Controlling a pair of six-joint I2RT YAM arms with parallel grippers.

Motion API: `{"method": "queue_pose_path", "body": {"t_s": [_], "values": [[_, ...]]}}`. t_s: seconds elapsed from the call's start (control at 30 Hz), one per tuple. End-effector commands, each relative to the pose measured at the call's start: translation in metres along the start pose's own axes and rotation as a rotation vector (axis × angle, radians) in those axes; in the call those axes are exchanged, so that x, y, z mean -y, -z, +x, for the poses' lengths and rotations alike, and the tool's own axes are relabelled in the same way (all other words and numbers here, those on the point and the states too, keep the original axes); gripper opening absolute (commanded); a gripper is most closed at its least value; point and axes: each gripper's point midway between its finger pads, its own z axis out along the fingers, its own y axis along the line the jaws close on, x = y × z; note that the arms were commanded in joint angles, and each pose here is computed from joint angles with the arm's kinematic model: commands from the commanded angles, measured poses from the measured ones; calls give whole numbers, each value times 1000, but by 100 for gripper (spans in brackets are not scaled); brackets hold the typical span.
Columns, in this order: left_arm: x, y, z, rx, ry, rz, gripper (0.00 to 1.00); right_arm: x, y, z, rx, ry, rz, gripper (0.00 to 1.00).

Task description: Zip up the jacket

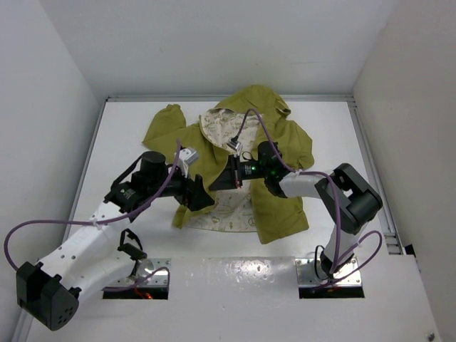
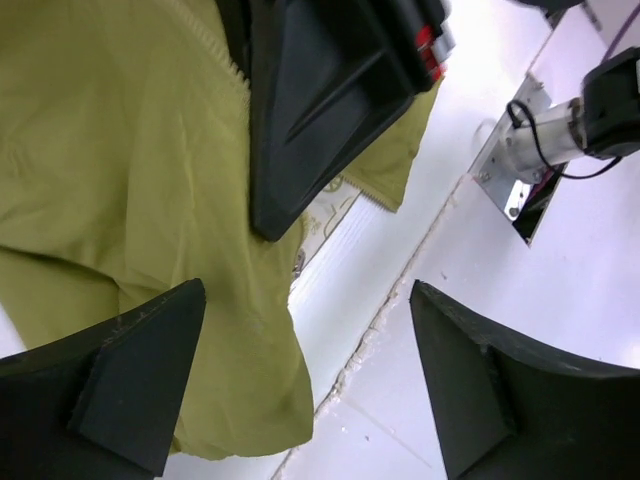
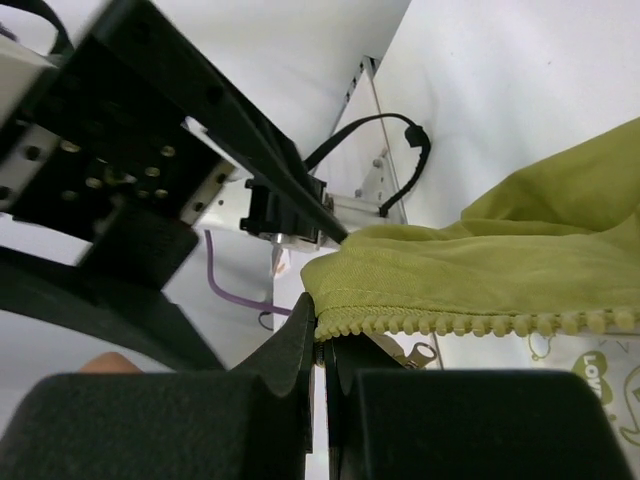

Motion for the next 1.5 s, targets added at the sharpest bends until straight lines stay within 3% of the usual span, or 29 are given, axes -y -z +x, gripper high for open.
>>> {"method": "queue_pose_path", "body": {"t_s": [0.0,0.3,0.57,0.87,1.13,1.27,1.4,1.43,1.47], "values": [[-11,-6,11,-33,75,-44,87,-26,-7,-22,45,81,-64,0],[-18,-18,23,-105,79,-23,79,-33,-7,-18,21,111,-94,0],[-5,-20,18,-95,-26,54,57,-28,-7,-11,5,123,-88,0],[-1,-23,24,-105,-43,78,54,-32,-10,-15,7,127,-94,0],[-7,-30,29,-121,-48,64,37,-35,-11,-16,9,126,-97,0],[-8,-32,33,-129,-42,72,36,-37,-12,-15,7,121,-100,0],[-8,-32,31,-122,-47,73,25,-37,-12,-16,6,121,-100,0],[-8,-32,31,-122,-47,73,14,-38,-12,-16,8,123,-101,0],[-8,-32,31,-122,-47,73,10,-37,-11,-17,9,122,-100,0]]}}
